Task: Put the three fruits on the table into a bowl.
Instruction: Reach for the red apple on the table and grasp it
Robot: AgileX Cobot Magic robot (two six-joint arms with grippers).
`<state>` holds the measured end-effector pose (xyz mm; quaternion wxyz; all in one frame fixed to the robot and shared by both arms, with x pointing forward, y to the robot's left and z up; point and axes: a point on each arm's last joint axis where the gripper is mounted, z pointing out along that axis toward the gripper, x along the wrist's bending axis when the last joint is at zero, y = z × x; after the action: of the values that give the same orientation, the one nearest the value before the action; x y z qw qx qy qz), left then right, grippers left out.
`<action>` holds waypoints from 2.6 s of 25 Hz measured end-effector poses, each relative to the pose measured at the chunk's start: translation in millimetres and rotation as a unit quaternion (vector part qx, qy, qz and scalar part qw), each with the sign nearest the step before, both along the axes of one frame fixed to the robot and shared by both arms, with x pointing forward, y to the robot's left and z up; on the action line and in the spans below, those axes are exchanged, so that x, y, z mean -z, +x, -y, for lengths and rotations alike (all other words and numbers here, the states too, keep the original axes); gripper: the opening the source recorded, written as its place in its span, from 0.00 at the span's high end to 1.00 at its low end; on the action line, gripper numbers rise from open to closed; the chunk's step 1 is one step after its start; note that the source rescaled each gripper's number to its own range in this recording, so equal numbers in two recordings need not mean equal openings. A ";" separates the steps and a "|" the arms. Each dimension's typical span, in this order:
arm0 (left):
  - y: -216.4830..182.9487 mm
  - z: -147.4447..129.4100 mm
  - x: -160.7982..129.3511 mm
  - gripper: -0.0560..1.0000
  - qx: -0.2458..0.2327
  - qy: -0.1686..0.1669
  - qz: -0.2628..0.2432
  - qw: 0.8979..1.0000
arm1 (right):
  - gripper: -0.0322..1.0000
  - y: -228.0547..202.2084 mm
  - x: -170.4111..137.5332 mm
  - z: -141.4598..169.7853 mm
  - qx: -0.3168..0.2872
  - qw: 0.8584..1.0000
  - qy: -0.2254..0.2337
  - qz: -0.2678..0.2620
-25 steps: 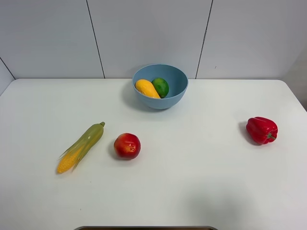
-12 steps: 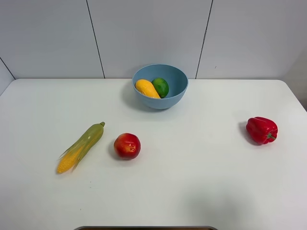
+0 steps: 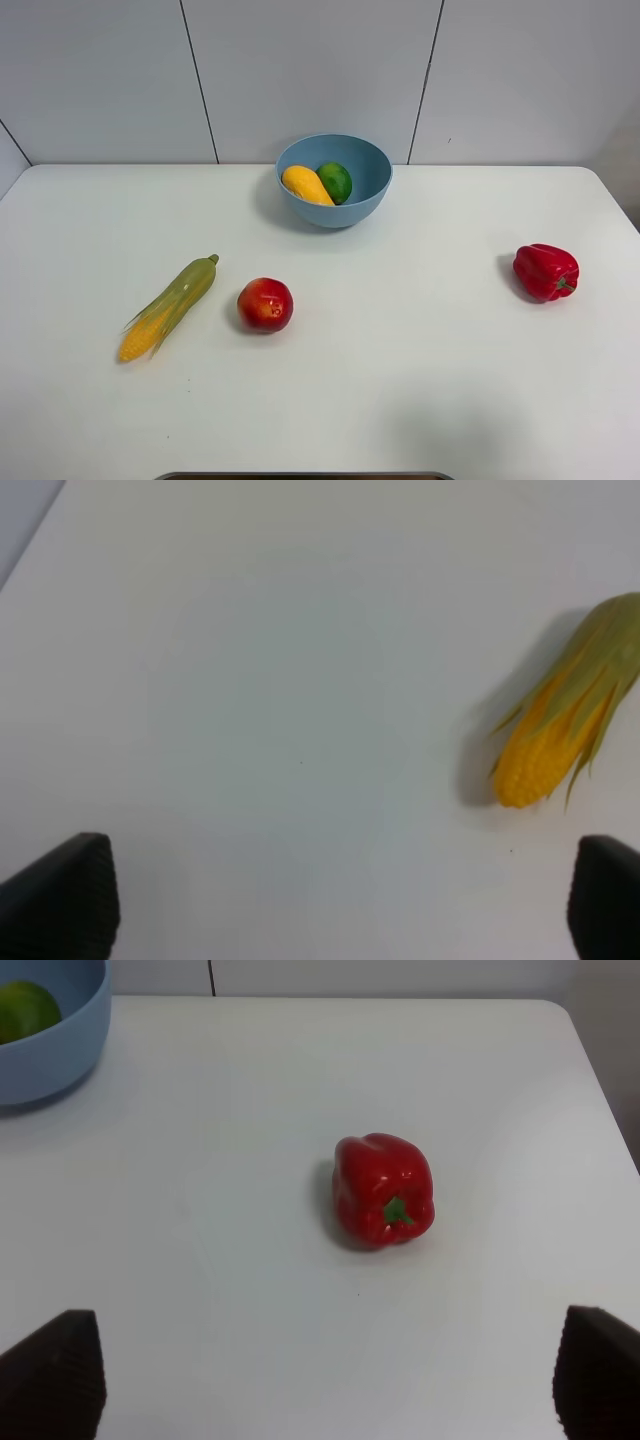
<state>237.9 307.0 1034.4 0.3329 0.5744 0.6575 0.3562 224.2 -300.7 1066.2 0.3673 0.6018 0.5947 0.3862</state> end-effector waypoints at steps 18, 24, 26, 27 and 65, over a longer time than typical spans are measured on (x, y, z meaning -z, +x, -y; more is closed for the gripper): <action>44.1 -1.4 -59.3 0.00 0.066 0.093 -0.070 0.991 | 0.00 0.0 0.0 0.0 0.000 1.000 0.000 0.000; 100.3 3.2 -104.7 0.00 0.105 0.074 -0.127 0.984 | 0.00 0.0 0.0 0.0 0.000 1.000 0.000 0.000; 120.5 7.1 -113.5 0.00 0.133 0.062 -0.154 0.977 | 0.00 0.0 0.0 0.0 0.000 1.000 0.000 0.000; 131.6 9.4 -114.3 0.00 0.149 0.055 -0.173 0.972 | 0.00 0.0 0.0 0.0 0.000 1.000 0.000 0.000; 256.6 193.6 -17.6 0.09 0.433 0.210 -0.284 0.830 | 0.00 0.0 0.0 0.0 0.000 1.000 0.000 0.000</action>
<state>494.5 113.4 1052.0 0.1230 0.9320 0.3166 0.1266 224.2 -300.7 1066.2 0.3673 0.6018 0.5947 0.3862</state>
